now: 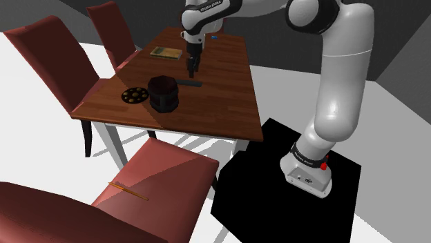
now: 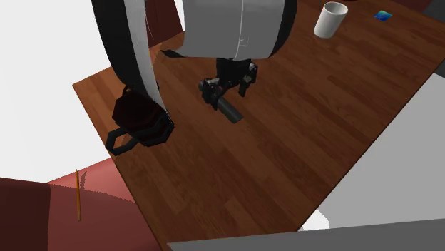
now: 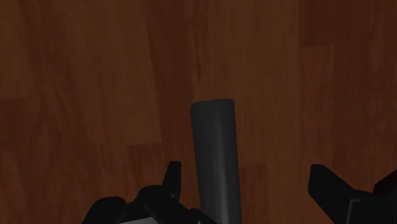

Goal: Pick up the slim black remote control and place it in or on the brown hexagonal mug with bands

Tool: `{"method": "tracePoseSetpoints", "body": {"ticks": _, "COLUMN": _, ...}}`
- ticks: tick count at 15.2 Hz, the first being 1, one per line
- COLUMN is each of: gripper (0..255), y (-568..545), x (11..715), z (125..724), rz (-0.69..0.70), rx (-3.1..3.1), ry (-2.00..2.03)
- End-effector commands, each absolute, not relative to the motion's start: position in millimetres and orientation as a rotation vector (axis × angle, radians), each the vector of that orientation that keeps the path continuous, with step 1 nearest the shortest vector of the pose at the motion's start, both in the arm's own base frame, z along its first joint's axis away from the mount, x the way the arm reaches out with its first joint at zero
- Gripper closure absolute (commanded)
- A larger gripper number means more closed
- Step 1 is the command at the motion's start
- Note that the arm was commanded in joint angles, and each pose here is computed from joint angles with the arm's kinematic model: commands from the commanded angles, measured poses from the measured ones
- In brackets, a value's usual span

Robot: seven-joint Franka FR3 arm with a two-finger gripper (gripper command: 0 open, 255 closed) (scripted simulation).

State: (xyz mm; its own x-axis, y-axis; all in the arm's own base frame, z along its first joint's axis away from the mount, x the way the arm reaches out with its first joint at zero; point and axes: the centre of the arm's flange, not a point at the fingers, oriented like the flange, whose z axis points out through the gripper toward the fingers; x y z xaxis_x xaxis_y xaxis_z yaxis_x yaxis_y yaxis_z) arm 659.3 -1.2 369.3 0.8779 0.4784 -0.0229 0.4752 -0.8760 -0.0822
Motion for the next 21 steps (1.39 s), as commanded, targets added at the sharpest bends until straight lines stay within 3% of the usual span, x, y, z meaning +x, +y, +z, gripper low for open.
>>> {"method": "tracePoseSetpoints", "body": {"ticks": 1, "gripper": 0, "y": 2, "x": 682, "z": 359, "rz": 0.054, "rx": -2.96, "ry": -0.8}}
{"method": "tracePoseSetpoints", "body": {"ticks": 10, "gripper": 0, "y": 7, "x": 689, "z": 315, "rz": 0.049, "rx": -2.955, "ry": -0.818}}
{"method": "tracePoseSetpoints", "body": {"ticks": 17, "gripper": 0, "y": 7, "x": 689, "z": 315, "rz": 0.049, "rx": -2.955, "ry": -0.818}}
{"method": "tracePoseSetpoints", "body": {"ticks": 18, "gripper": 255, "y": 7, "x": 689, "z": 315, "rz": 0.049, "rx": -2.955, "ry": -0.818}}
{"method": "tracePoseSetpoints", "body": {"ticks": 21, "gripper": 255, "y": 7, "x": 690, "z": 315, "rz": 0.049, "rx": -2.955, "ry": -0.818}}
